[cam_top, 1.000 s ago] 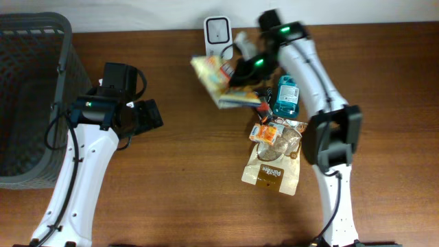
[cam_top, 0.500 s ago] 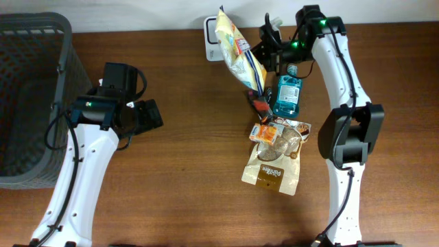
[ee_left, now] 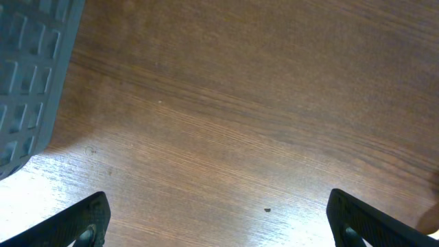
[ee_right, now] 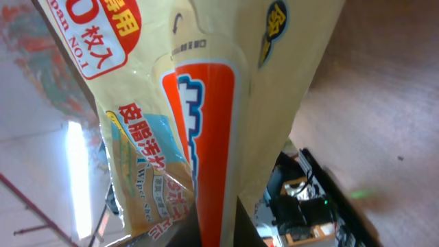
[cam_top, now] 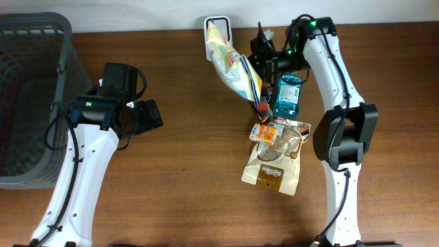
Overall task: Scan the item barcode
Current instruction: 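Lift the snack bag and swing it toward the white scanner, then hold the snack bag in front of the white scanner, right gripper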
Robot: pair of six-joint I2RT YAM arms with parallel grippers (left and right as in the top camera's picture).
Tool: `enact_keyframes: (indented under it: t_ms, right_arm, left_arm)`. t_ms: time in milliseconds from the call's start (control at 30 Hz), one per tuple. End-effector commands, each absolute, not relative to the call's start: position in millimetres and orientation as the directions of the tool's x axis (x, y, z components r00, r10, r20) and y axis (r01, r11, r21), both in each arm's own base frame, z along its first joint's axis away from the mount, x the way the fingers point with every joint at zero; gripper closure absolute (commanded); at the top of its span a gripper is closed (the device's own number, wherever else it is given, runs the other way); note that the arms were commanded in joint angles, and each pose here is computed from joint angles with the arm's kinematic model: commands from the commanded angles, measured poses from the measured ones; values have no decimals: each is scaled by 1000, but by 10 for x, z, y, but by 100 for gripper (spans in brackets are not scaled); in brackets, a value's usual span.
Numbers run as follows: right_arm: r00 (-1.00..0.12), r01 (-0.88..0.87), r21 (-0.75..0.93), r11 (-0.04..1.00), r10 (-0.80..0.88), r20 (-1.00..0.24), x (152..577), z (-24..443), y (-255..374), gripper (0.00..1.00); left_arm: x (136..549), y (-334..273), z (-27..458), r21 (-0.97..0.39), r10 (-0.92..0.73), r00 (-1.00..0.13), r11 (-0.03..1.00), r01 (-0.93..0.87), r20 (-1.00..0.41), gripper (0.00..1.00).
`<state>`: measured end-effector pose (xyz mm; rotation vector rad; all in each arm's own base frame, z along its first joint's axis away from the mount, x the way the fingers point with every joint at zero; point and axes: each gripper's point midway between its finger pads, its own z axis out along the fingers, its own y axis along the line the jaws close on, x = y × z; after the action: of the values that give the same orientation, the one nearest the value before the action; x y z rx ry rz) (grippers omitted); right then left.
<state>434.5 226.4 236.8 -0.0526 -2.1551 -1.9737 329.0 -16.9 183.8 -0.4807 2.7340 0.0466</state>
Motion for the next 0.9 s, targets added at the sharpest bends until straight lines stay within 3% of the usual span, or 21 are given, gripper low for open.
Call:
enact_keyframes:
  t_ms: [0, 367, 600, 867]
  right_arm:
    - [-989, 47, 999, 25, -141, 50, 4287, 2621, 2337, 96]
    - [-989, -44, 999, 12, -141, -42, 4161, 2954, 2319, 96]
    - [-980, -124, 992, 19, -159, -119, 4118, 2935, 2375, 96]
    - [-954, -251, 956, 153, -209, -217, 4097, 2661, 2354, 96]
  left_arm:
    - [3299, -143, 1914, -35, -337, -861, 936, -351, -380, 1]
    - [3300, -143, 1915, -35, -337, -861, 936, -351, -380, 1]
    - [3299, -143, 1914, -35, -337, -861, 936, -351, -380, 1]
    - [3300, -143, 1915, -35, -337, -861, 936, -351, -380, 1]
